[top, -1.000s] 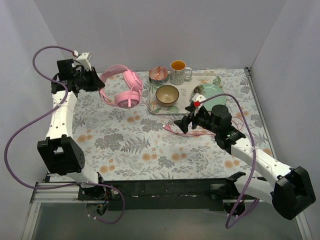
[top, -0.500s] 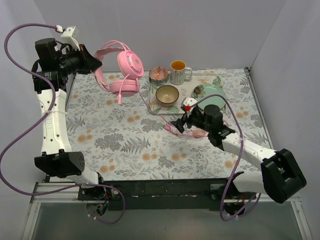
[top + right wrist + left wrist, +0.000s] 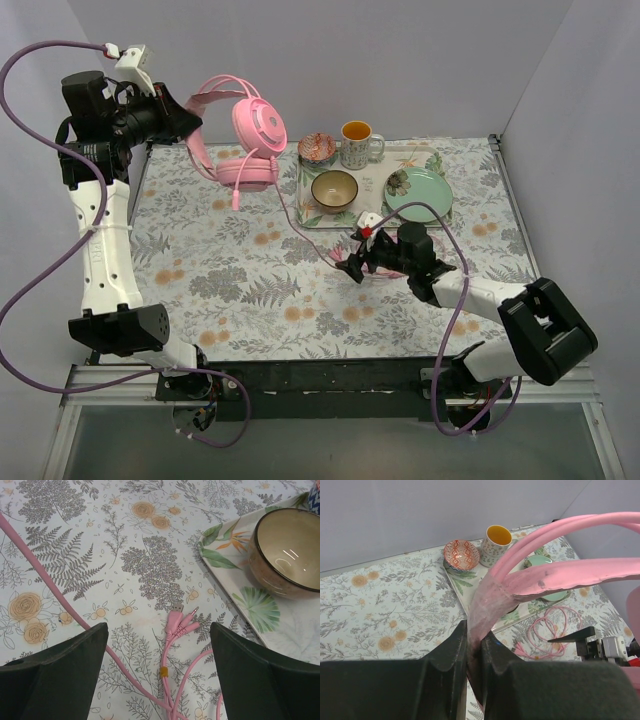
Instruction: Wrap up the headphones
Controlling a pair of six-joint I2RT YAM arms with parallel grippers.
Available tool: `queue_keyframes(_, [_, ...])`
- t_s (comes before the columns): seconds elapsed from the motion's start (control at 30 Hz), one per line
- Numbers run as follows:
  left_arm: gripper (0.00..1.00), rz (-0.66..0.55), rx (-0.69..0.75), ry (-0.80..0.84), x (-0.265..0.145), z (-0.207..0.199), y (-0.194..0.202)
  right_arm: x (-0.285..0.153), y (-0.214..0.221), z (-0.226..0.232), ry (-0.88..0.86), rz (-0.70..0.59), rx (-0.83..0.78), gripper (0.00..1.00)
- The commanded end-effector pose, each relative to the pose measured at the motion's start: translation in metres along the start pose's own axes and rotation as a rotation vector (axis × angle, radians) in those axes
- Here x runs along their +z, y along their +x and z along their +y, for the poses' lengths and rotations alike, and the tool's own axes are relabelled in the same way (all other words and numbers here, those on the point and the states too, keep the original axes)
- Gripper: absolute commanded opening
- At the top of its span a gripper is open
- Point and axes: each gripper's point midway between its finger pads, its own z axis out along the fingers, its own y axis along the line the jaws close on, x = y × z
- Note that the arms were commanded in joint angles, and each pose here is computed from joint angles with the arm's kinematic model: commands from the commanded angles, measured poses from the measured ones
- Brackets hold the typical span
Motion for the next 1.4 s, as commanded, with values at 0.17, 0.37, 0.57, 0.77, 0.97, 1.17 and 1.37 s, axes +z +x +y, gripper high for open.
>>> queue_keyframes(0.17, [0.0, -0.086, 0.018, 0.012, -0.02, -0.021, -0.028, -0.02, -0.028, -0.021, 0.184, -0.004, -0.162, 0.88])
queue_keyframes(0.37, [0.0, -0.091, 0.016, 0.024, -0.02, -0.024, -0.031, -0.028, -0.025, -0.005, 0.176, -0.01, -0.2, 0.89])
queue_keyframes(0.57, [0.0, -0.101, 0.018, 0.034, -0.024, -0.029, -0.034, 0.002, -0.003, 0.01, 0.068, 0.027, -0.12, 0.91])
queue_keyframes(0.77, [0.0, -0.104, 0.021, 0.034, -0.028, -0.032, -0.034, 0.026, 0.008, 0.009, 0.039, 0.048, -0.076, 0.78])
queue_keyframes(0.97, [0.0, -0.121, 0.017, -0.07, -0.024, -0.01, -0.031, 0.024, 0.012, -0.002, 0.105, 0.093, -0.042, 0.01])
queue_keyframes(1.17, [0.0, -0.108, -0.011, -0.291, 0.015, 0.048, 0.009, -0.015, 0.001, -0.054, 0.462, 0.391, -0.183, 0.01])
queue_keyframes(1.37, [0.0, -0.034, 0.102, -0.34, 0.067, 0.033, 0.045, -0.028, -0.047, -0.034, 0.567, 0.592, -0.52, 0.01])
